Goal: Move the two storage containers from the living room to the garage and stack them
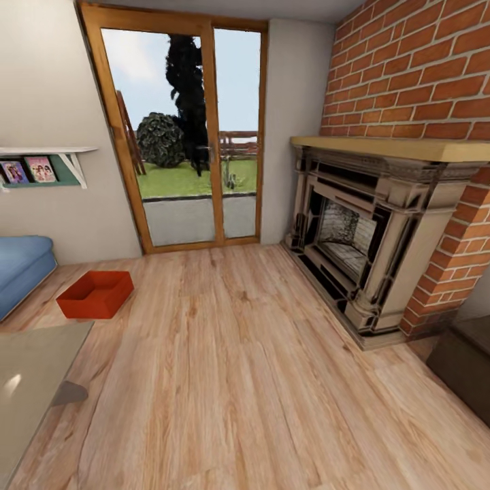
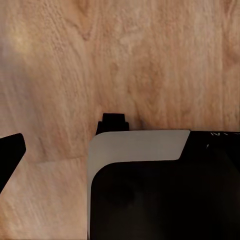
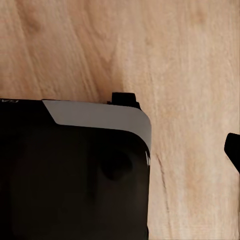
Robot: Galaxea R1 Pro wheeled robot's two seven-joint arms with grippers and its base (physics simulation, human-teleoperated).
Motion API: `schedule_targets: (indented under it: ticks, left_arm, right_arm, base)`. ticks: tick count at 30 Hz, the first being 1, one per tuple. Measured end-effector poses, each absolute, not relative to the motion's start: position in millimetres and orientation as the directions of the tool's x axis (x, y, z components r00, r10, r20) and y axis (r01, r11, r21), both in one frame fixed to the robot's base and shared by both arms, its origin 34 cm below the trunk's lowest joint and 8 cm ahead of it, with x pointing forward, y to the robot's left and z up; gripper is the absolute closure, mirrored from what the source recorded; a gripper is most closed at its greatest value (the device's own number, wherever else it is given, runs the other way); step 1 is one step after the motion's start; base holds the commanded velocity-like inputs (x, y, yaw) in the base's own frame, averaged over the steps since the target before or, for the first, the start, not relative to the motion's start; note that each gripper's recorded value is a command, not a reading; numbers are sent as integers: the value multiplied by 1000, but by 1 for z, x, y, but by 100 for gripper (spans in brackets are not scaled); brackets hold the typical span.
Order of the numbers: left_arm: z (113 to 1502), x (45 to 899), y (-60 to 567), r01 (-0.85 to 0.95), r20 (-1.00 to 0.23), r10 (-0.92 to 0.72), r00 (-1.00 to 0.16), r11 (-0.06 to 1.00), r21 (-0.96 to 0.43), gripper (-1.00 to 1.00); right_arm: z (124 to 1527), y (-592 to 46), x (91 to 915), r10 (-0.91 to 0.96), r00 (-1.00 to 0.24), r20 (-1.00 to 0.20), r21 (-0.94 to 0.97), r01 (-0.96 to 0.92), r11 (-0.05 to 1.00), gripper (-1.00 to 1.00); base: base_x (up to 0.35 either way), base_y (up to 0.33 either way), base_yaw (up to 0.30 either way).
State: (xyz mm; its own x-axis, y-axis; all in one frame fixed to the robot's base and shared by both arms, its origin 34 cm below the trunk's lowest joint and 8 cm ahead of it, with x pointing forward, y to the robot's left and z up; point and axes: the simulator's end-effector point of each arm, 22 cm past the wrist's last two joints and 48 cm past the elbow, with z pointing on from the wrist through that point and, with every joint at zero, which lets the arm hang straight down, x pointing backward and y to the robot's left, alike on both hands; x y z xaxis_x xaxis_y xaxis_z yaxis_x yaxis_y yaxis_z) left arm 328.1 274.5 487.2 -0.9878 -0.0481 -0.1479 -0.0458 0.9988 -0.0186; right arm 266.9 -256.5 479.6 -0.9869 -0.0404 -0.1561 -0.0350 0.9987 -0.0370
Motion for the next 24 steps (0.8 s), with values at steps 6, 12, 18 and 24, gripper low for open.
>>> schedule_targets:
  ticks: [6,12,18,24]
  left_arm:
    - [487,328,274,-46,-148,-48,-988,999,-19,-100]
    - [487,328,274,-45,-148,-48,-988,999,-19,-100]
    - [487,328,274,-46,-148,-48,-988,999,-19,-100]
    - [487,328,274,-45,-148,-47,-988,999,-19,-100]
  right_arm:
    - [480,-258,267,-39,-987,-156,-38,-34,999,-100]
    - [480,-258,267,-39,-987,-156,-38,-33,999,-100]
    - [480,-257,267,-40,-987,-156,-38,-34,999,-100]
    - [480,-257,267,-40,-987,-156,-37,-34,999,-100]
  base:
    - [321,0,97]
    - [321,0,10]
    - [321,0,1]
    - [321,0,0]
